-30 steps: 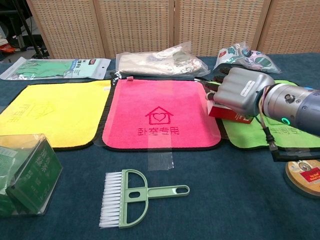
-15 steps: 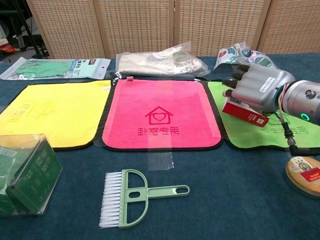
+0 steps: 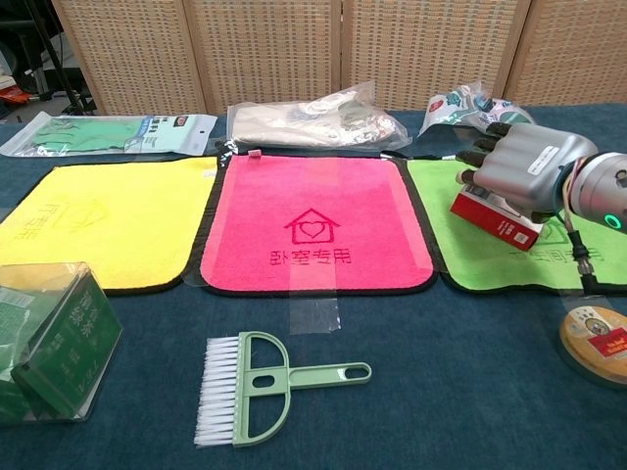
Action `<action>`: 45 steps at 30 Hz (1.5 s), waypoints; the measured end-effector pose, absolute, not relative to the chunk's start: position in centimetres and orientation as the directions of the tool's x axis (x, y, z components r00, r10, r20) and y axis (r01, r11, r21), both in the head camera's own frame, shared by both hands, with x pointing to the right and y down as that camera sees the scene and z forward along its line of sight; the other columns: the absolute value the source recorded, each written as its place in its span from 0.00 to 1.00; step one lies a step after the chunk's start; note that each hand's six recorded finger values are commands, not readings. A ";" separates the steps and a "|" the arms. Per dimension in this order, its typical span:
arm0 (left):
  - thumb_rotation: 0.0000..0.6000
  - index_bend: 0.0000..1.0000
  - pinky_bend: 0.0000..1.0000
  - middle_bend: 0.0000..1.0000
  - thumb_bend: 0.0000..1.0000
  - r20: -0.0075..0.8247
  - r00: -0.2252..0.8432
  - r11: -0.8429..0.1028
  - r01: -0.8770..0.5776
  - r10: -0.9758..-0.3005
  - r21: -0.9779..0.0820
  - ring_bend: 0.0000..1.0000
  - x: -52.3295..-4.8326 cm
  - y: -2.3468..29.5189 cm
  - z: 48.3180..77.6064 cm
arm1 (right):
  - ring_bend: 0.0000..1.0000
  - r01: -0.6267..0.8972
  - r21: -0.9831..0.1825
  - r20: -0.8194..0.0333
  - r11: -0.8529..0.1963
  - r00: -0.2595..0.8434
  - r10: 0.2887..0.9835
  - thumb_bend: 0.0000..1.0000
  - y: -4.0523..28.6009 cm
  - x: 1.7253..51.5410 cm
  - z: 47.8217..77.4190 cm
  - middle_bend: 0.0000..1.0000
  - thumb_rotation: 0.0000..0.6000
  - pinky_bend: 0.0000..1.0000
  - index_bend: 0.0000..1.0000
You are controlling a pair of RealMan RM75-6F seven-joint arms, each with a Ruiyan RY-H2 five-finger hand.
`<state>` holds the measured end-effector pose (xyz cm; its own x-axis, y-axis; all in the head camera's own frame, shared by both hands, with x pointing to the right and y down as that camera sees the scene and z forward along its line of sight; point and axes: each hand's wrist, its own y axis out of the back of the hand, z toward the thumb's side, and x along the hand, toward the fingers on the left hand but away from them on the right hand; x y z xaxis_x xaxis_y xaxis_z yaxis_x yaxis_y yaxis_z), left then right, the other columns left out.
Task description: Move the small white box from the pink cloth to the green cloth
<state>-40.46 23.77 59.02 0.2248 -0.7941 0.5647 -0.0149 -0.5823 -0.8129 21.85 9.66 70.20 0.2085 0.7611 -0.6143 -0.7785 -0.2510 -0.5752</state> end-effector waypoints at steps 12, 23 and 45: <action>1.00 0.00 0.00 0.00 0.34 0.559 0.230 -0.577 -0.015 -0.797 -0.817 0.00 -40.4 23.8 58.8 | 0.00 -0.757 -0.617 -0.534 -0.214 0.203 0.821 0.67 6.3 20.3 68.2 0.00 1.00 0.00 0.11; 1.00 0.00 0.00 0.00 0.33 0.544 0.221 -0.563 -0.026 -0.809 -0.826 0.00 -40.6 23.6 58.8 | 0.00 -0.634 -0.760 -0.438 -0.140 0.341 0.832 0.65 7.9 19.1 63.8 0.00 1.00 0.00 0.11; 1.00 0.00 0.00 0.00 0.22 0.471 0.180 -0.487 -0.062 -0.864 -0.871 0.00 -41.3 23.1 59.0 | 0.00 -0.102 -0.972 -0.234 -0.213 0.314 0.920 0.36 18.1 32.7 58.0 0.00 1.00 0.00 0.07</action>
